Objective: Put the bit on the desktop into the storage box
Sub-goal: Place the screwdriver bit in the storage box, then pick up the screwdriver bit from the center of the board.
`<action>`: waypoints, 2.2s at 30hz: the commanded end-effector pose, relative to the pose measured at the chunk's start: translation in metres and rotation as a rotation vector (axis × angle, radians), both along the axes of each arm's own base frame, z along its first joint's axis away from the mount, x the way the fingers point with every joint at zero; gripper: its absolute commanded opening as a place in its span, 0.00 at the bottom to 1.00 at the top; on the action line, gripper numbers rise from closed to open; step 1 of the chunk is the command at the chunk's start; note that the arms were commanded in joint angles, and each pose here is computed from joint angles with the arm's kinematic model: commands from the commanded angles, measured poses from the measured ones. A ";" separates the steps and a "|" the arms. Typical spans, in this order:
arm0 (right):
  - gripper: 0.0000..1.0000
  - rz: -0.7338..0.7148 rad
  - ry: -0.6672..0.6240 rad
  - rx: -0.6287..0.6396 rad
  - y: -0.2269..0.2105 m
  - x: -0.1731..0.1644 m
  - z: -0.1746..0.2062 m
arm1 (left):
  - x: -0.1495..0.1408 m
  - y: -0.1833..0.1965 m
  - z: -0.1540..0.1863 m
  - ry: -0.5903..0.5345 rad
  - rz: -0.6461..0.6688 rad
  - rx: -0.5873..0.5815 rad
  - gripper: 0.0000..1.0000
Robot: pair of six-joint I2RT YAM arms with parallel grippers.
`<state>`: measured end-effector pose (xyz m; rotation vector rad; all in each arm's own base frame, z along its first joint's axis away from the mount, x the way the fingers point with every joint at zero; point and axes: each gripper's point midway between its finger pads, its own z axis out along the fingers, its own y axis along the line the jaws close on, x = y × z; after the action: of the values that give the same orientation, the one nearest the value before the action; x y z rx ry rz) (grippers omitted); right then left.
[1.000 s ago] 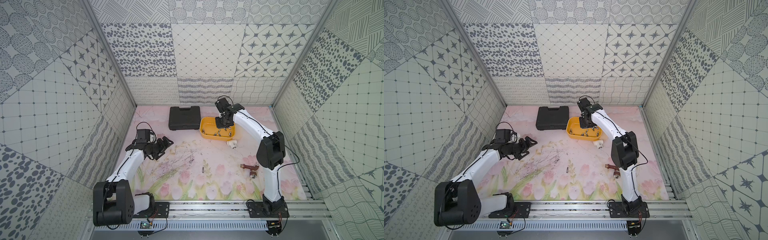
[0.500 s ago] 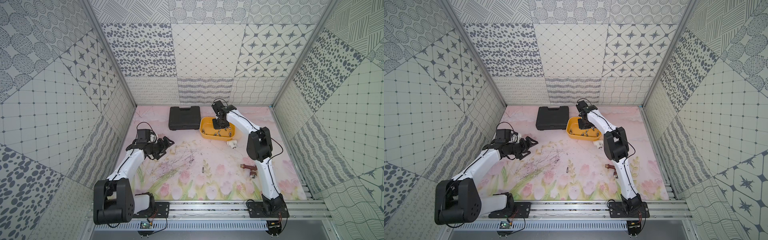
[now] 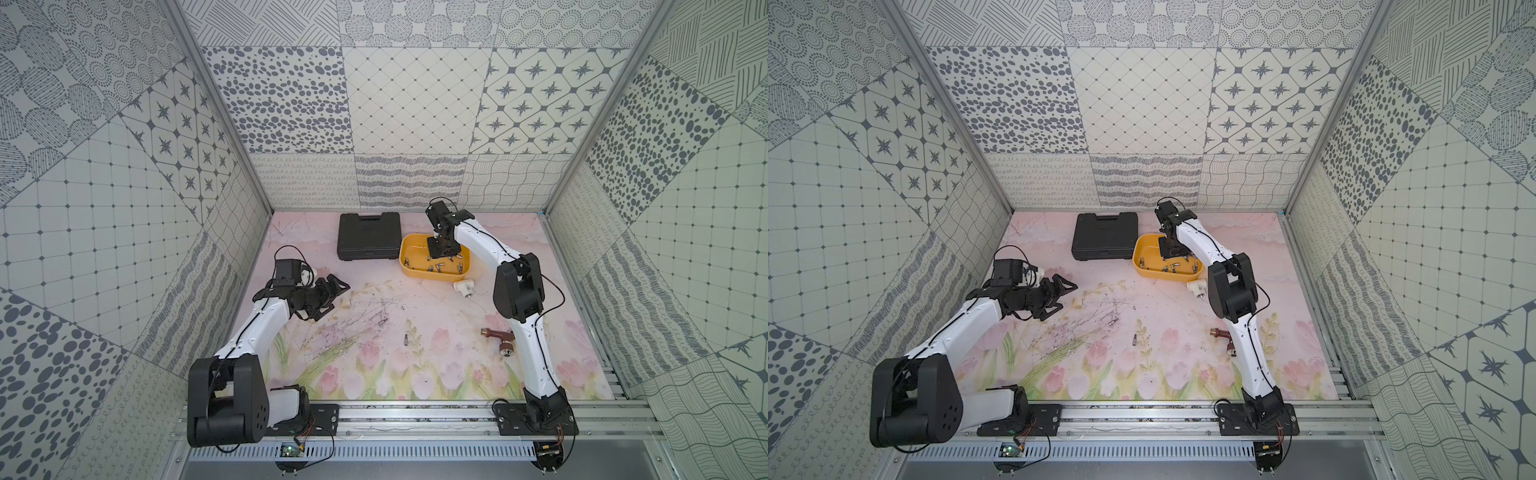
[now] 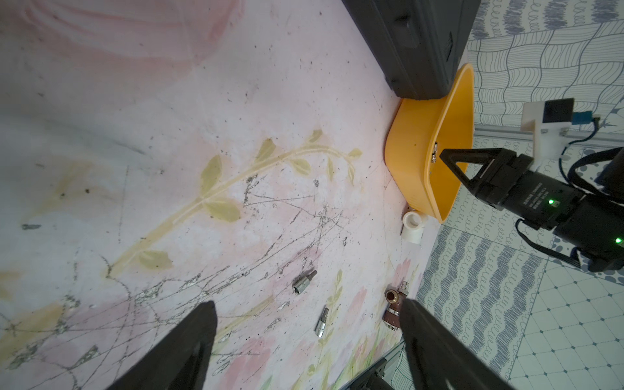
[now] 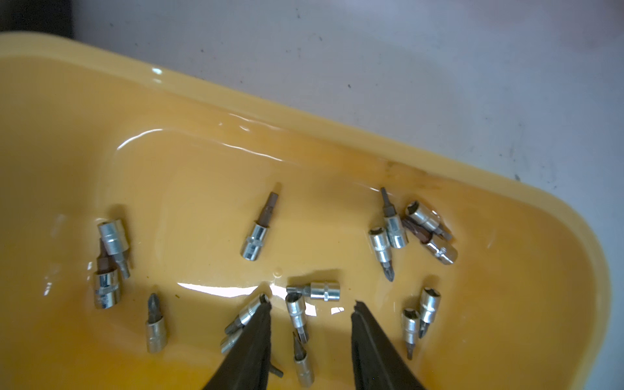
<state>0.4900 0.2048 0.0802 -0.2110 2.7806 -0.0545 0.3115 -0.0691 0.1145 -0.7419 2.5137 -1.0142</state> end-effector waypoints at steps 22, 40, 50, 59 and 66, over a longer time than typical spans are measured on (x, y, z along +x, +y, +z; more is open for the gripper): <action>0.69 -0.188 -0.323 -0.108 -0.105 -0.104 0.134 | -0.059 -0.090 0.020 -0.061 -0.411 0.274 0.86; 0.97 -0.406 -0.744 0.015 -0.181 -0.170 0.179 | -0.121 -0.175 -0.026 0.031 -0.856 0.654 0.75; 0.97 -0.418 -0.756 0.038 -0.188 -0.174 0.173 | -0.107 -0.194 -0.057 0.080 -0.932 0.777 0.61; 0.97 -0.410 -0.749 0.047 -0.185 -0.169 0.171 | -0.094 -0.206 -0.077 0.106 -0.984 0.830 0.54; 0.97 -0.407 -0.742 0.036 -0.186 -0.169 0.168 | -0.093 -0.205 -0.093 0.135 -1.011 0.860 0.45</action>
<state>0.3150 0.0180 0.2494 0.3172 2.0517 -0.1577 0.2207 -0.2832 0.0278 0.7052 3.0112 -0.0617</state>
